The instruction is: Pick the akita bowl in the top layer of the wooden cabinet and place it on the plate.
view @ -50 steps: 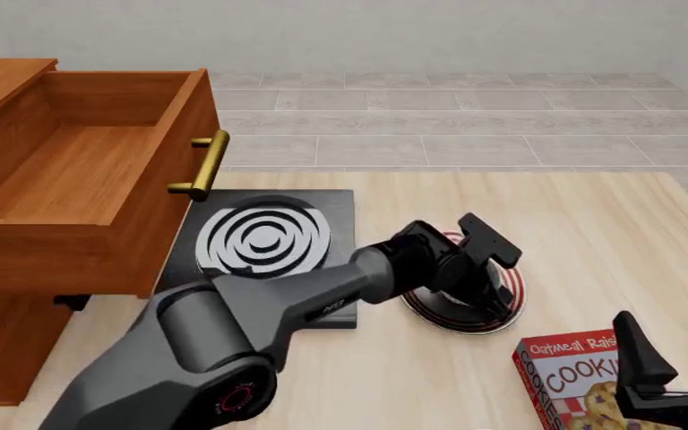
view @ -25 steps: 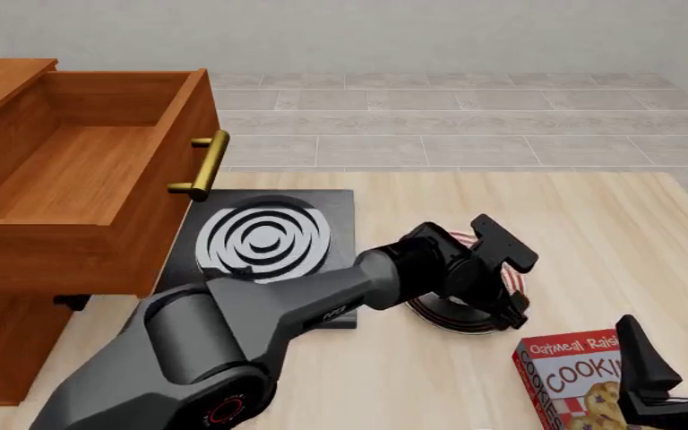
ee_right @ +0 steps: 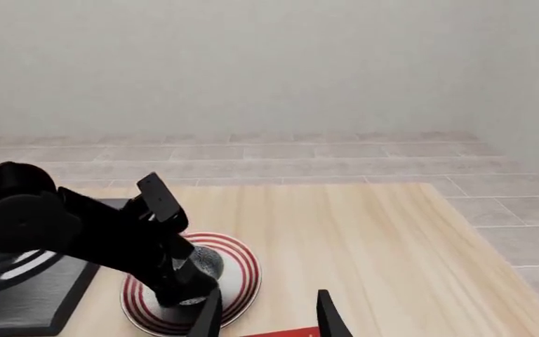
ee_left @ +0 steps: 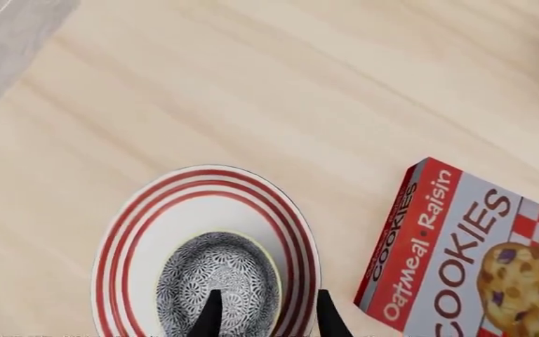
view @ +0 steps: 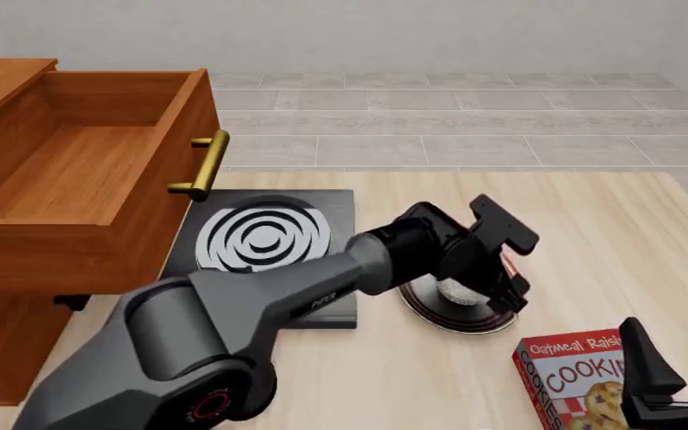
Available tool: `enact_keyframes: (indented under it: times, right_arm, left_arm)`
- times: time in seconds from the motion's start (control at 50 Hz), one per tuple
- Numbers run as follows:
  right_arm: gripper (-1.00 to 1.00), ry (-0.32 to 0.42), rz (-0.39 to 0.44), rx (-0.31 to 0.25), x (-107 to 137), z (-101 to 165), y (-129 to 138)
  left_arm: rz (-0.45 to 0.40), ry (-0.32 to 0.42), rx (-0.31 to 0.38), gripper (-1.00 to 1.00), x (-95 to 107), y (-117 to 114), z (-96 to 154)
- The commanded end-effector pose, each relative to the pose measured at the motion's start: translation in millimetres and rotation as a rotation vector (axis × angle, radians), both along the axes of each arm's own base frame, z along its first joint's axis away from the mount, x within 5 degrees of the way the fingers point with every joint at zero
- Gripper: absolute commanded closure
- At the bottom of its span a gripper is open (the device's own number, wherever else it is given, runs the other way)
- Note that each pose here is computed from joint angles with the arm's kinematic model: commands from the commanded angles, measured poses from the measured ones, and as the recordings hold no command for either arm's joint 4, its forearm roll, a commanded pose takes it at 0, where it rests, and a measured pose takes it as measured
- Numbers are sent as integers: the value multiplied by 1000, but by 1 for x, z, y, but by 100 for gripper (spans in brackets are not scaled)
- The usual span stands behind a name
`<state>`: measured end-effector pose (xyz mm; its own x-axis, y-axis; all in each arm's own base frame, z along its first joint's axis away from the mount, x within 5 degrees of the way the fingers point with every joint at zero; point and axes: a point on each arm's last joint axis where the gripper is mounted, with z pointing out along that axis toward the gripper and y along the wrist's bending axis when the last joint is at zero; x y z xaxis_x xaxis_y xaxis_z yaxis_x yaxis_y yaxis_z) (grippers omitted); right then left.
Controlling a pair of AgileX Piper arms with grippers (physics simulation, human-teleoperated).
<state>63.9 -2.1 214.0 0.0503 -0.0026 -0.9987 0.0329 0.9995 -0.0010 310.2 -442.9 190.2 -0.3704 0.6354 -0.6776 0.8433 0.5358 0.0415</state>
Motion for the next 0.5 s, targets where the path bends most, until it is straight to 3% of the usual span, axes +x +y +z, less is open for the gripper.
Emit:
enact_keyframes:
  times: [0.02, 0.5]
  right_arm:
    - [-100, -4, 0, -1, -1, 0, 0]
    - [-100, -9, 9, -15, -4, 0, 1]
  left_arm:
    - [-4, -9, -4, -100, 0, 2, 11]
    - [-16, -53, -32, -100, -6, 17, 57]
